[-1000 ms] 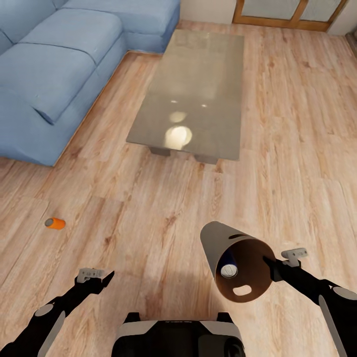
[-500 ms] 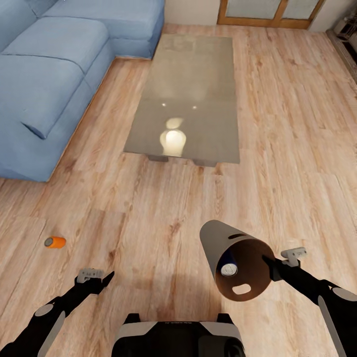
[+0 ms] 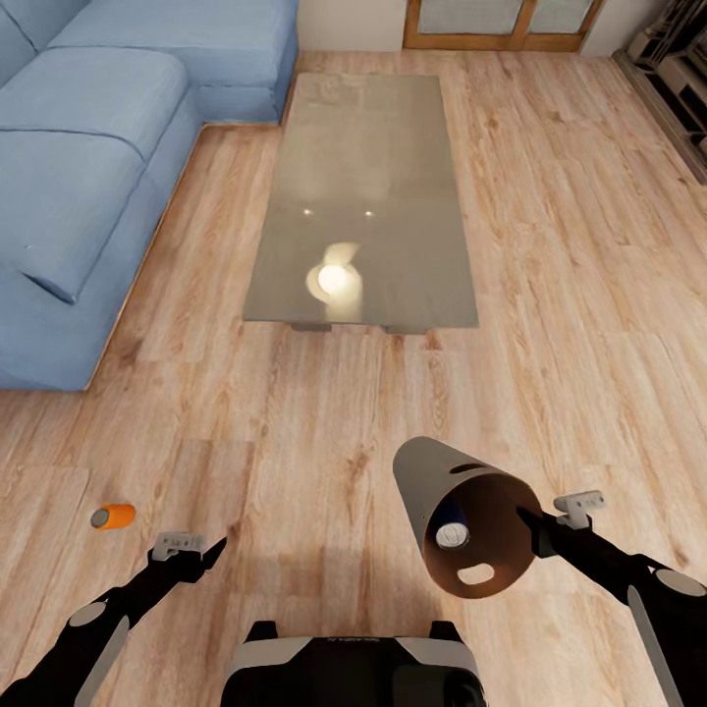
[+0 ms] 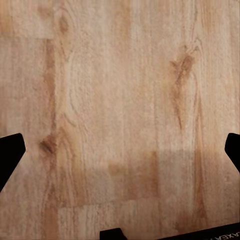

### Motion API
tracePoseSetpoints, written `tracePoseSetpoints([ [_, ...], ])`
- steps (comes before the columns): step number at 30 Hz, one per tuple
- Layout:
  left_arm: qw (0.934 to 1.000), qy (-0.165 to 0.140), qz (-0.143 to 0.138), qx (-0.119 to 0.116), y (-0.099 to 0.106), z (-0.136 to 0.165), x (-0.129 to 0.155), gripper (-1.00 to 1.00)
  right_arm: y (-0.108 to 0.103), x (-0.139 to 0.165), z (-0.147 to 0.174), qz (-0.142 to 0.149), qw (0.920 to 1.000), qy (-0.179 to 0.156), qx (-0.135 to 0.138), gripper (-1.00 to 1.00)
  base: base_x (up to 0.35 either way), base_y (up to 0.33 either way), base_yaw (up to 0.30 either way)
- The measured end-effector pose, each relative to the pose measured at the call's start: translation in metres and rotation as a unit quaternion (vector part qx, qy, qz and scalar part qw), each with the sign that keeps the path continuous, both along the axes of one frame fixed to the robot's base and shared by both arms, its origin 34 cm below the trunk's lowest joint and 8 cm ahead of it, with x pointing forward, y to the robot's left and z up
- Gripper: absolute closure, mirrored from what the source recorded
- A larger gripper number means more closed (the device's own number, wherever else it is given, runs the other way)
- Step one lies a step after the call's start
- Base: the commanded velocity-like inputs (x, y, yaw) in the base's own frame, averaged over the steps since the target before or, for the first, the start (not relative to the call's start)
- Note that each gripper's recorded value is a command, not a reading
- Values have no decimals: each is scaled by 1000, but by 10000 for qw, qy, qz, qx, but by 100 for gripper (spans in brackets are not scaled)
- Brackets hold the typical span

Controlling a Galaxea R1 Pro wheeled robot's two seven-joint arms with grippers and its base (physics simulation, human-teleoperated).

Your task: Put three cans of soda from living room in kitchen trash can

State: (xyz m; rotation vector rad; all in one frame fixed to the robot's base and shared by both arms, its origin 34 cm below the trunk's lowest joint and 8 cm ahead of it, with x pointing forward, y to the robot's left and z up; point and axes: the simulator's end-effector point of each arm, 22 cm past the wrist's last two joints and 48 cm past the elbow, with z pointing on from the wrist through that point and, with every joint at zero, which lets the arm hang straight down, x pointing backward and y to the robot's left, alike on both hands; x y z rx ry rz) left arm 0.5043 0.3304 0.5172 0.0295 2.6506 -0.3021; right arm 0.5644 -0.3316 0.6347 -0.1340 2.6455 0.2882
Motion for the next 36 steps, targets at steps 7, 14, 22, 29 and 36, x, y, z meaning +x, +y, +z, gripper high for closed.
tracePoseSetpoints([
  [7, 9999, 117, 32, 2, 2, -6, -11, -100, 14, 14, -1, -142, 9982, 553, 199, 100, 112, 243, -4],
  [14, 9998, 180, 44, 0, 2, -7, -15, -100, 15, 28, 3, -211, 9978, 580, 243, 100, -37, 170, 0],
  [22, 9998, 199, 56, -13, 3, -7, -16, -100, 14, 29, 5, -243, 9977, 564, 279, 100, -44, 260, -74],
  [29, 9997, 178, -21, -171, -5, -3, -15, -100, 16, 32, 8, -206, 9982, 493, 285, 100, -3, 292, -191],
  [36, 9997, 145, -34, -195, -6, 0, -12, -100, 18, 35, 12, -177, 9984, 451, 286, 100, 0, 297, -202],
])
